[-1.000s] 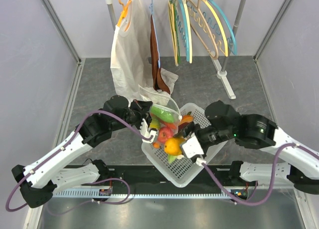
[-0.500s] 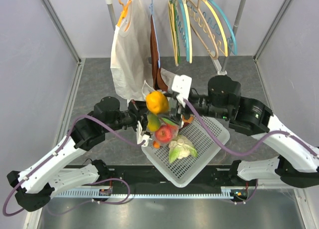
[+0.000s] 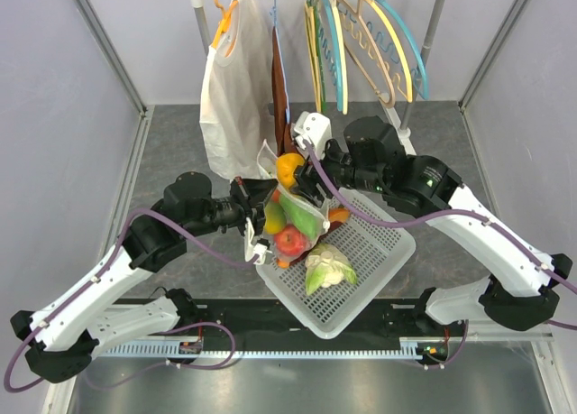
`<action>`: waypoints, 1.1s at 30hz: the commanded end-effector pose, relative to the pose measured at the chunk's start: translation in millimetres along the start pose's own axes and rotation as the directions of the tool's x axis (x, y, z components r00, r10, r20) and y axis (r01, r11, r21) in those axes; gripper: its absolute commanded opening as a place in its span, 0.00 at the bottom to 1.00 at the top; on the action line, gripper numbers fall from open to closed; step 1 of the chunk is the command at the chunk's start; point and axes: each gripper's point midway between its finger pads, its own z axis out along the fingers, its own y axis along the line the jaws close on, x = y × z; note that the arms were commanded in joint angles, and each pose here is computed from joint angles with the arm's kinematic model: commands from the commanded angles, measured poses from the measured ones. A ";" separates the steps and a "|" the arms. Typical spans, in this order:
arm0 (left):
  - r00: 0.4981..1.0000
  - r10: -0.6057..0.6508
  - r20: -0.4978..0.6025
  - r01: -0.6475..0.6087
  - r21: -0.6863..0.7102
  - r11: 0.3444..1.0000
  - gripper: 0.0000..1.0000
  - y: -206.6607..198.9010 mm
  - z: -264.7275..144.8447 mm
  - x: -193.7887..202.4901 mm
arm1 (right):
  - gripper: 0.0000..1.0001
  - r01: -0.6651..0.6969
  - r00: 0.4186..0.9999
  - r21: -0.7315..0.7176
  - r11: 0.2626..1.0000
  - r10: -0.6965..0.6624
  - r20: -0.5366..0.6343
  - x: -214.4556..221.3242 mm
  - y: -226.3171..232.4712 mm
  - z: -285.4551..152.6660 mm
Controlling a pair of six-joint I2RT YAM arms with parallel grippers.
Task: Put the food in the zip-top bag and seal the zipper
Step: Place the fake fruit in the zipper food storage bag.
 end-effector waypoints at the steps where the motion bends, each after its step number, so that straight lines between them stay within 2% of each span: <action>1: 0.995 0.096 0.007 -0.094 -0.142 0.985 0.02 47.1 -14.8 -7.5 | 0.44 -0.033 0.998 0.020 0.999 0.034 -0.049 14.2 -9.9 -3.0; 4: 0.995 0.095 0.004 -0.094 -0.153 0.984 0.02 51.6 -15.3 -7.0 | 0.49 -0.022 0.997 -0.016 1.000 0.020 -0.068 19.6 -5.2 -4.0; 5: 0.995 0.095 -0.001 -0.095 -0.156 0.983 0.02 53.0 -15.2 -6.1 | 0.55 -0.009 0.997 -0.042 0.999 0.005 -0.071 20.8 -1.1 -3.3; 6: 0.996 0.091 -0.008 -0.091 -0.160 0.983 0.02 54.4 -14.9 -4.6 | 0.72 0.008 0.998 -0.065 0.998 -0.012 -0.068 20.1 2.1 -4.6; 8: 0.996 0.087 -0.019 -0.089 -0.162 0.983 0.02 56.8 -13.9 -2.3 | 0.84 0.028 0.997 -0.089 0.996 -0.034 -0.068 20.3 5.3 -6.6; 9: 0.997 0.076 -0.033 -0.081 -0.165 0.983 0.02 58.2 -14.0 0.6 | 0.94 0.038 0.998 -0.090 0.995 -0.044 -0.055 16.1 5.2 -9.1; 10: 0.997 0.068 -0.039 -0.074 -0.167 0.983 0.02 61.6 -12.5 2.5 | 0.98 0.050 0.998 -0.089 0.995 -0.054 -0.034 10.7 5.0 -13.2; 15: 0.997 0.020 -0.070 -0.032 -0.172 0.985 0.02 67.8 -9.2 10.6 | 0.98 0.025 0.995 -0.023 0.999 -0.023 0.102 -23.0 -2.5 -32.8; 20: 0.988 -0.051 -0.145 0.027 -0.159 0.987 0.02 60.9 -4.1 27.9 | 0.98 -0.003 0.928 0.093 0.996 -0.032 0.370 -69.3 -15.0 -83.9; 22: 0.982 -0.091 -0.166 0.062 -0.173 0.983 0.02 64.4 -5.0 32.7 | 0.98 -0.027 0.912 0.125 0.992 -0.027 0.409 -75.4 -19.4 -98.7; 27: 0.953 -0.201 -0.227 0.155 -0.206 0.966 0.02 68.8 -4.4 47.8 | 0.85 -0.097 0.935 0.102 0.990 0.056 0.350 -42.0 -13.7 -91.6; 31: 0.948 -0.236 -0.216 0.184 -0.236 0.954 0.02 76.2 -9.1 46.5 | 0.83 -0.147 0.940 0.097 0.984 0.108 0.324 -15.4 -12.2 -83.0; 33: 0.945 -0.252 -0.209 0.199 -0.242 0.950 0.02 76.0 -9.7 45.8 | 0.74 -0.151 0.950 0.148 0.977 0.102 0.296 -4.5 -21.3 -74.6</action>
